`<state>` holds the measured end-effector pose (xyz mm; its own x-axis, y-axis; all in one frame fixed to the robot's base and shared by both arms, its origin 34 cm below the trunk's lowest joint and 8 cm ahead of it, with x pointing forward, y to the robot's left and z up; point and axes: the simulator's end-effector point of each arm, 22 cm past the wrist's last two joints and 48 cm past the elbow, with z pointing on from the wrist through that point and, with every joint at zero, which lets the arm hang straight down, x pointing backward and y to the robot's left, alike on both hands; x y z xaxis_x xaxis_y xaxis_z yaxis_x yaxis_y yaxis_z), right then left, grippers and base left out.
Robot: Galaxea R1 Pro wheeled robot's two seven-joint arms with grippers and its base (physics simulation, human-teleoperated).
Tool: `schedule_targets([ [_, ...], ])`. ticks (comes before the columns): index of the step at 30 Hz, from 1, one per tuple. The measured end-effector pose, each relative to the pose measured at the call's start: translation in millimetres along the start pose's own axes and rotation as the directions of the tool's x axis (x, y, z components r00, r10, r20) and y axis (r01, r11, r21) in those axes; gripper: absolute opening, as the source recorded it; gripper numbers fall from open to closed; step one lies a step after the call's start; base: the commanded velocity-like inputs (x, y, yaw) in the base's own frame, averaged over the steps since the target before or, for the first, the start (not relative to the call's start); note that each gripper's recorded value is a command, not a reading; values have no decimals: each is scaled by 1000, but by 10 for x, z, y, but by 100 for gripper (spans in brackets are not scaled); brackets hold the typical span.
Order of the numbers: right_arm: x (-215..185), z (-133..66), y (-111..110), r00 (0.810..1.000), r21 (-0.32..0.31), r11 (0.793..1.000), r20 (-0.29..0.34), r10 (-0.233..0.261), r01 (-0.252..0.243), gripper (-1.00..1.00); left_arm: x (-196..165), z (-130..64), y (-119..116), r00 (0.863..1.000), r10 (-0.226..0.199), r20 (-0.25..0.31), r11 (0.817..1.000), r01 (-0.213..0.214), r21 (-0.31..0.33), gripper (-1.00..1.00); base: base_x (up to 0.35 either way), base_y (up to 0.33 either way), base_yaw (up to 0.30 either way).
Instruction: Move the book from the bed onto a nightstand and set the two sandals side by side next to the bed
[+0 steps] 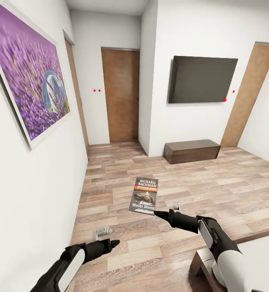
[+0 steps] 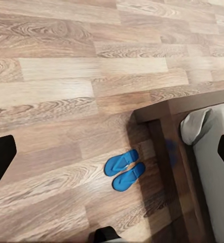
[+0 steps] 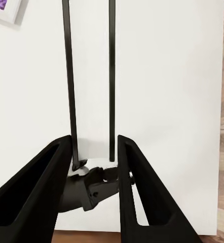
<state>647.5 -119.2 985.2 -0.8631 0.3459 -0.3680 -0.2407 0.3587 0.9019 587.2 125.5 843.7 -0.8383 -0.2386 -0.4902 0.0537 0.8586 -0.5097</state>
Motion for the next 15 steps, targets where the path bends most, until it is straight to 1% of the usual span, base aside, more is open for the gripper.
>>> schedule_targets([
  [15, 4, 3, 0, 1000, 1, 1000, -1, 0, 0, -100, 91, 69, -61, 1000, -7, -9, 1000, 7, 6, 100, 0, 0, 0],
])
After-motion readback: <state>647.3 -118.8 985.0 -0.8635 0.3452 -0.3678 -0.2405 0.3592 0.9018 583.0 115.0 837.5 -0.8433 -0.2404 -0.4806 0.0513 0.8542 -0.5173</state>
